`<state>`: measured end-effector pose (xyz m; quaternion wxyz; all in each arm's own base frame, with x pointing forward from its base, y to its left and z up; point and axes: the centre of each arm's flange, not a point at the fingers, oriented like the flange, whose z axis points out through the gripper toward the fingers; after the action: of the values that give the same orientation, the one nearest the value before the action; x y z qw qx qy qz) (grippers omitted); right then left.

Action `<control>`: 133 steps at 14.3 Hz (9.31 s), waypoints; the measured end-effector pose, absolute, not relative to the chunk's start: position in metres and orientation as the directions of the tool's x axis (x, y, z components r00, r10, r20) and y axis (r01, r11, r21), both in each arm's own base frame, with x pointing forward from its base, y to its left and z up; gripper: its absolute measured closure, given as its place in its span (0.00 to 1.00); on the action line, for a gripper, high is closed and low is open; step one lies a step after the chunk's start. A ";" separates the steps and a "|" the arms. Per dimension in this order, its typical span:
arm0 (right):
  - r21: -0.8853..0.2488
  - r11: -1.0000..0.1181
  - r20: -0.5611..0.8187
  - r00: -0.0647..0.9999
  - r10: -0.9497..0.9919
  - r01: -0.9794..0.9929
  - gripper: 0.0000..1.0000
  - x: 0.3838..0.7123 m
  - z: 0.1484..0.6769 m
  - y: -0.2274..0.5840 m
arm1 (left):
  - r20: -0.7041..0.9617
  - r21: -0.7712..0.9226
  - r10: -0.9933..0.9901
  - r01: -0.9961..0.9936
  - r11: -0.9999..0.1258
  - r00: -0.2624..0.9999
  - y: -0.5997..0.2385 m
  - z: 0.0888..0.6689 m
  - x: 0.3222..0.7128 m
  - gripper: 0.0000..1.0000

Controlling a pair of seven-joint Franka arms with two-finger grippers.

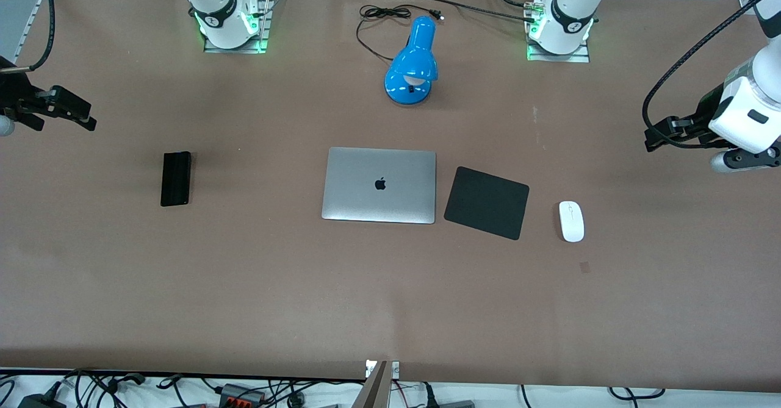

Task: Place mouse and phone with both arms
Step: 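Move the right gripper toward the black phone while the left gripper starts moving, then lower the right gripper onto the phone while the left gripper reaches the mouse, then close the right gripper on the phone while the left gripper grasps the mouse, then carry the phone beside the laptop while the left gripper carries the mouse onto the pad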

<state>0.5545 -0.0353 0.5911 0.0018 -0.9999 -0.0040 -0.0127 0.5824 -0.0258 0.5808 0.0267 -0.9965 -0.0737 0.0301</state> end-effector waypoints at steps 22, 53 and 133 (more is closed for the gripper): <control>0.043 -0.998 -0.105 0.994 0.033 0.037 0.00 0.591 0.480 -0.036 | -0.080 -0.061 0.161 0.156 -0.986 0.984 -0.018 0.567 0.587 0.00; 0.047 -0.997 -0.363 0.931 0.039 0.061 0.00 0.575 0.176 -0.073 | -0.342 -0.029 0.053 0.046 -0.999 0.938 -0.034 0.185 0.678 0.00; -0.004 -0.995 -0.301 0.949 -0.097 -0.103 0.21 0.594 0.169 0.253 | -0.340 0.099 -0.008 0.027 -0.995 0.940 -0.199 0.274 0.664 0.00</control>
<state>0.5938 0.2531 0.1686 0.0100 -0.9870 0.0506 0.1520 0.6641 -0.1987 0.2743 -0.0511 -0.9836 -0.0047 0.1727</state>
